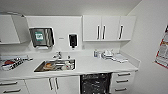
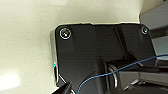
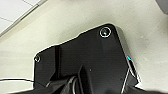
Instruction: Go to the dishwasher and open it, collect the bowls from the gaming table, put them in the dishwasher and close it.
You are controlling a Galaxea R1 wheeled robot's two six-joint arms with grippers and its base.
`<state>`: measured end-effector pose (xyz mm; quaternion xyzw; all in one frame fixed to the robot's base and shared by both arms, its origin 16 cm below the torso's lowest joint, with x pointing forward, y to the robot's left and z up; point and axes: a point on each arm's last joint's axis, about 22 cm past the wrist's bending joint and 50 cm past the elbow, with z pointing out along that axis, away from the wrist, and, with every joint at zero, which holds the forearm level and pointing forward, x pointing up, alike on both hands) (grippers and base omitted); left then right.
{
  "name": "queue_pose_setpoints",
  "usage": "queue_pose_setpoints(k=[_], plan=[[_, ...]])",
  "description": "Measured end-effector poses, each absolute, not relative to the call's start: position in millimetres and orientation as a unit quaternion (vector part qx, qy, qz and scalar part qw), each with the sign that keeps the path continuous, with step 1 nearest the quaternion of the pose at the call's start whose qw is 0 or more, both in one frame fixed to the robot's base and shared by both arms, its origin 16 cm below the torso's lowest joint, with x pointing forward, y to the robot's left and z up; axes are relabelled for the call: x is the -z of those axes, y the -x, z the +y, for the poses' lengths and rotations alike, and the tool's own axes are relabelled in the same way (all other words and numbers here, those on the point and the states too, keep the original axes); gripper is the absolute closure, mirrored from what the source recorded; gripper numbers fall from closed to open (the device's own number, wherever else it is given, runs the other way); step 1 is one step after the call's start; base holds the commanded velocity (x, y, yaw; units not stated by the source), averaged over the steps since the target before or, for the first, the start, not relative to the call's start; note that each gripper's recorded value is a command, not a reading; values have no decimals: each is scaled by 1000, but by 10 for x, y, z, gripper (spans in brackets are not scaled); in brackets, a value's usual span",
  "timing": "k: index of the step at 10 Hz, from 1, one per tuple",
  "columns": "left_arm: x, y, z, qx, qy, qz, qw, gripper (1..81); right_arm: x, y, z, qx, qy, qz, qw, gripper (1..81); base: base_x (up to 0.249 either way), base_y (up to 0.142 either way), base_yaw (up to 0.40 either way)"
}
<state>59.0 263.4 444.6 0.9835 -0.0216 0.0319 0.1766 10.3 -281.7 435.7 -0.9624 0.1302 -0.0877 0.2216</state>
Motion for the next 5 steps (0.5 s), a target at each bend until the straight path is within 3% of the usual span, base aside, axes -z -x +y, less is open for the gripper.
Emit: queue_pose_setpoints(k=[5], plan=[[-4217,-380,2451,-12,-988,2,156,10,-4263,205,-2657,55,967,133,211,10,0,0,0]])
